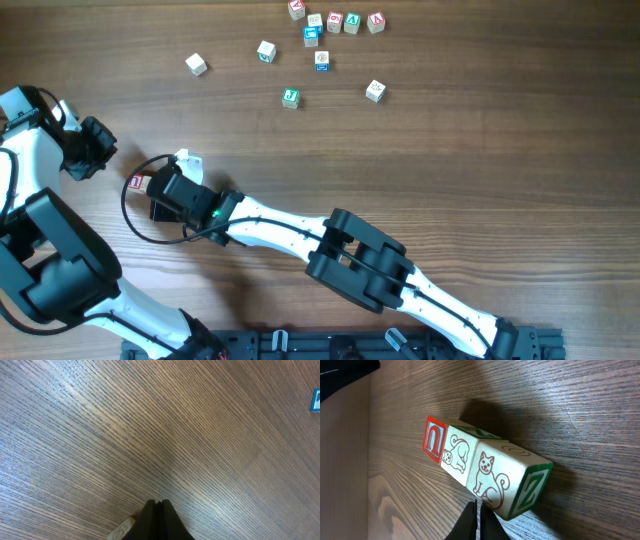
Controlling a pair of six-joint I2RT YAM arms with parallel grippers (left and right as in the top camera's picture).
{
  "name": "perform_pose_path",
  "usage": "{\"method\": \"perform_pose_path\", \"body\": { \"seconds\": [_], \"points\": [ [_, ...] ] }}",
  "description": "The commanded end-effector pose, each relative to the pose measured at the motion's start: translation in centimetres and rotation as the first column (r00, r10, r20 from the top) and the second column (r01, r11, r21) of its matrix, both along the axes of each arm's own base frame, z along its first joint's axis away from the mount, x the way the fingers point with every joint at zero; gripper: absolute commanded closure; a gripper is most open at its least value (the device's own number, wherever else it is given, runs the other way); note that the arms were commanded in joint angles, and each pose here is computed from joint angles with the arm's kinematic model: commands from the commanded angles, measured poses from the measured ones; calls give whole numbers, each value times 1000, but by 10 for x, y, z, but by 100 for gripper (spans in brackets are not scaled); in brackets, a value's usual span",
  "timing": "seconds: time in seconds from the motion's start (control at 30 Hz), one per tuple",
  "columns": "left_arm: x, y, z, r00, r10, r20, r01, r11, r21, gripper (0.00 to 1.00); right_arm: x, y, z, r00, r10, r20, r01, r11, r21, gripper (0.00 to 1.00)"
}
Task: Form a horizontal line
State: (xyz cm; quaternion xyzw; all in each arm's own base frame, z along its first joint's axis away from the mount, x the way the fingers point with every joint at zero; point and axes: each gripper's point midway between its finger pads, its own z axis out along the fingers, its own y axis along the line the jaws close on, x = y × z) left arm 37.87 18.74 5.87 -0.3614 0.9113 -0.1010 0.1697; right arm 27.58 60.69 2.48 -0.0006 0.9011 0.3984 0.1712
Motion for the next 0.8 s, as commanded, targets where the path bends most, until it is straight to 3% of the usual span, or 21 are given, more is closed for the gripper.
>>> {"method": "perform_pose_path", "body": {
  "seconds": [0.0, 0.77],
  "points": [
    [-1, 4, -6, 1000, 13, -15, -13, 1000, 0, 96, 4, -8, -30, 1000, -29, -9, 28, 999, -45, 94],
    [-1, 4, -6, 1000, 13, -14, -13, 1000, 0, 96, 6, -6, -27, 1000, -31, 0, 31, 999, -32, 94]
  ]
}}
